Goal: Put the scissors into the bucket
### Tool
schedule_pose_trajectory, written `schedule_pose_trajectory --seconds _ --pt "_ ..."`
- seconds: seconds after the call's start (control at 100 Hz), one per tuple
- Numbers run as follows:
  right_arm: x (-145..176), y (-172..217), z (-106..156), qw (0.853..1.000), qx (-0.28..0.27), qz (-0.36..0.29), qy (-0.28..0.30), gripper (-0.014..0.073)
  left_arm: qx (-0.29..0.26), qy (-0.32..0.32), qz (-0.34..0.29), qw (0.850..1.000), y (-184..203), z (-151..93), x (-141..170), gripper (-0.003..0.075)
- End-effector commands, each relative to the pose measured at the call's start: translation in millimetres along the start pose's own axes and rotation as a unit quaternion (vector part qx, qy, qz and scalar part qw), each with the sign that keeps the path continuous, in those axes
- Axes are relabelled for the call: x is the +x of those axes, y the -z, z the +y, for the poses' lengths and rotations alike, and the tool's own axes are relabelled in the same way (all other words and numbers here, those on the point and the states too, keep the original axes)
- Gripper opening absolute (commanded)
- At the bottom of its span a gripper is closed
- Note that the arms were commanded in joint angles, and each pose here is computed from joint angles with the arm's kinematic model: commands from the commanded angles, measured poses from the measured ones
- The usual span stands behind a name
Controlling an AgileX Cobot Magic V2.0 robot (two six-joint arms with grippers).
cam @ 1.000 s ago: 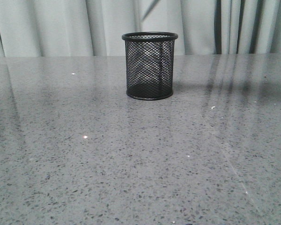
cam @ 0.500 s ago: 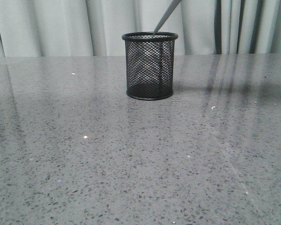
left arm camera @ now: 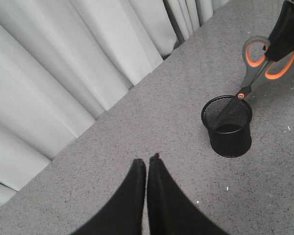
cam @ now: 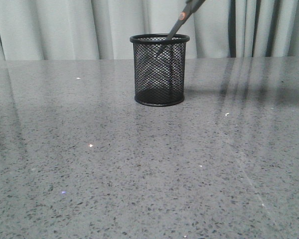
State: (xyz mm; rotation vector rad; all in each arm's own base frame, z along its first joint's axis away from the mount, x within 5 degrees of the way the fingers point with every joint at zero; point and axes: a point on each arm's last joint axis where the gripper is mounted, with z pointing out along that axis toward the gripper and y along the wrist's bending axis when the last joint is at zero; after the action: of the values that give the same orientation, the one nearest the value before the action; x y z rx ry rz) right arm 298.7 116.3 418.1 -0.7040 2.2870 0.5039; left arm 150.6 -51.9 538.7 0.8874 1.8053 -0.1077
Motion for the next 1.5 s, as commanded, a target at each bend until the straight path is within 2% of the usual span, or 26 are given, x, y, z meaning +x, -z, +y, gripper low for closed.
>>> schedule_pose_trajectory --seconds 0.0,0.24,0.59,0.69,0.81,0.94,1.12,1.25,1.39,1.49 --pt "-14.4 15.8 10.8 0.998 -0.001 -0.063 0.012 -0.0044 -0.023 0.005 -0.056 0.998 12.7 0.2 -12.3 -0.0020" --pt "-14.4 -4.7 9.8 0.999 -0.005 -0.041 0.016 -0.0044 -0.023 0.005 -0.056 0.998 12.7 0.2 -12.4 -0.0020" --pt "-14.6 -4.9 9.4 0.999 -0.004 -0.041 0.016 -0.0038 -0.024 0.004 -0.055 0.998 12.7 0.4 -12.2 -0.0020" --pt "-14.0 -4.9 9.6 0.999 -0.005 -0.038 0.017 0.0042 -0.024 0.004 -0.055 0.998 12.7 0.4 -12.2 -0.0020" --pt "-14.1 -4.9 9.6 0.999 -0.005 -0.039 0.015 0.0211 -0.024 0.004 -0.055 0.998 12.7 0.4 -12.2 -0.0020" --pt "-14.1 -4.9 9.6 0.999 -0.005 -0.039 0.015 0.0275 -0.024 0.004 -0.055 0.998 12.7 0.4 -12.2 -0.0020" --pt "-14.7 12.2 9.4 0.998 0.011 -0.059 0.020 0.0274 -0.028 0.004 -0.059 0.998 12.9 1.2 -13.0 -0.0020" --pt "-13.2 46.4 9.4 0.995 0.033 -0.098 0.014 0.0255 -0.046 0.012 -0.073 0.996 14.4 3.9 -15.3 -0.0020" --pt "-7.3 85.4 12.2 0.988 0.060 -0.139 0.011 0.0125 -0.060 0.027 -0.079 0.995 15.8 5.3 -13.9 -0.0020" --pt "0.5 105.9 17.6 0.983 0.075 -0.167 0.011 -0.0028 -0.076 0.041 -0.096 0.992 17.5 3.4 -9.1 -0.0020"
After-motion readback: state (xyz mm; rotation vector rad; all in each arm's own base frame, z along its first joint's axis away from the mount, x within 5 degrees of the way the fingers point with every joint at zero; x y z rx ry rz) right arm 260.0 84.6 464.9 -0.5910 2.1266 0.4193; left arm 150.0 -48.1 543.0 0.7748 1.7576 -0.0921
